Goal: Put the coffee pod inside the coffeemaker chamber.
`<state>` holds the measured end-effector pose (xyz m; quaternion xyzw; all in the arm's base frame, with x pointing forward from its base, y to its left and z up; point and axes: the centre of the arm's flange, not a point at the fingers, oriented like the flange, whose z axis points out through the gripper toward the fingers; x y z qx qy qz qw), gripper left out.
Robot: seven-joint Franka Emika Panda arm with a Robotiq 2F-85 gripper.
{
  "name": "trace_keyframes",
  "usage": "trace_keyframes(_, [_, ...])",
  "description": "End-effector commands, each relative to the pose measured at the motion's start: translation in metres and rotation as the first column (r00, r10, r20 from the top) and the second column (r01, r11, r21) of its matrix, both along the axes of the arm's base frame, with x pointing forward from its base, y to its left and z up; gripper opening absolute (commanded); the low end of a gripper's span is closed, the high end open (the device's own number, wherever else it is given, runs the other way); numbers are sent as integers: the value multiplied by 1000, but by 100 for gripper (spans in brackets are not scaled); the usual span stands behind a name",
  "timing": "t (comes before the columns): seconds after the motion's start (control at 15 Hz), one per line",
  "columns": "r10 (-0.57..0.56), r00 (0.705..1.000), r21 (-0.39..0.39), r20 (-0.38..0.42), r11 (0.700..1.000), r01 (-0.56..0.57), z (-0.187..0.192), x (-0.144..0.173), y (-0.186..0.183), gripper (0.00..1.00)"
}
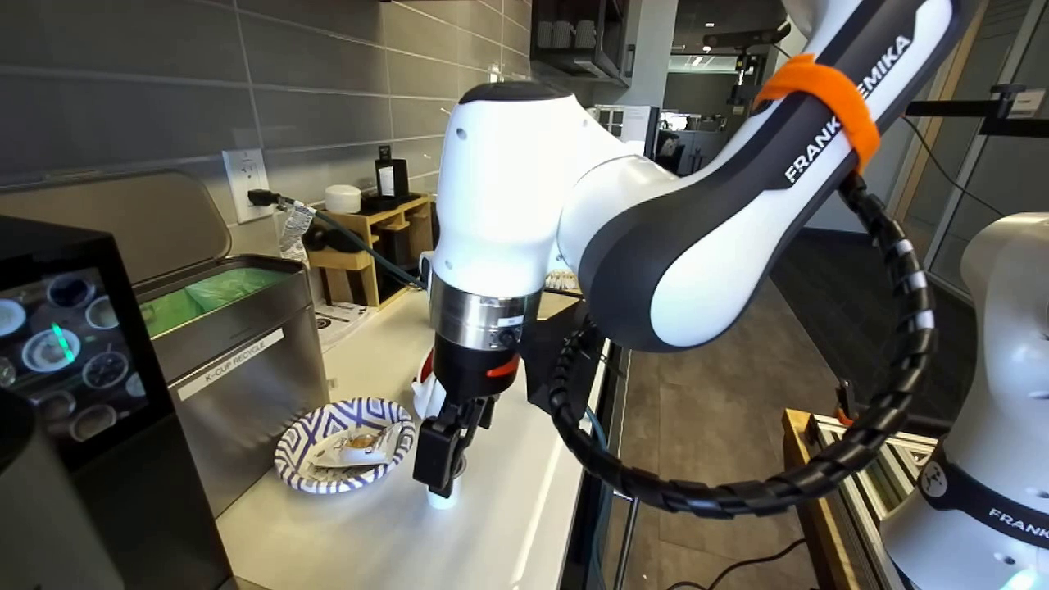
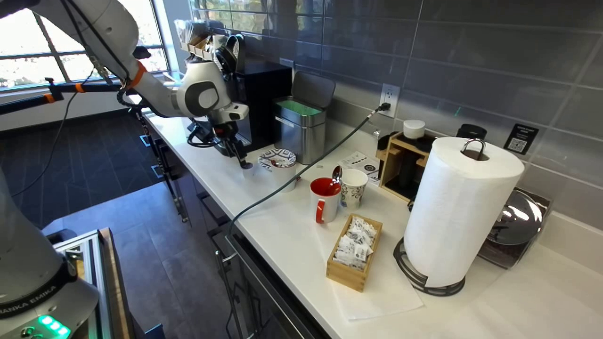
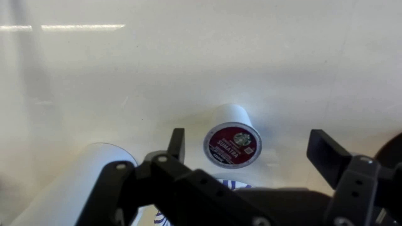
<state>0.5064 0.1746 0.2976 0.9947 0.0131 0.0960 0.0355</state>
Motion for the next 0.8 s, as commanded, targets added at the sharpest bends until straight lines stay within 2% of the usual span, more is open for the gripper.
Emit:
trace_keyframes(0.0, [-55,998,-16,11,998,56,-4,7,-2,100])
trace_keyframes(0.4, [-84,996,-17,9,996,84,-8,16,-4,100])
trace_keyframes(0.73, [-106,994,-31,14,994,107,-11,21,0,96])
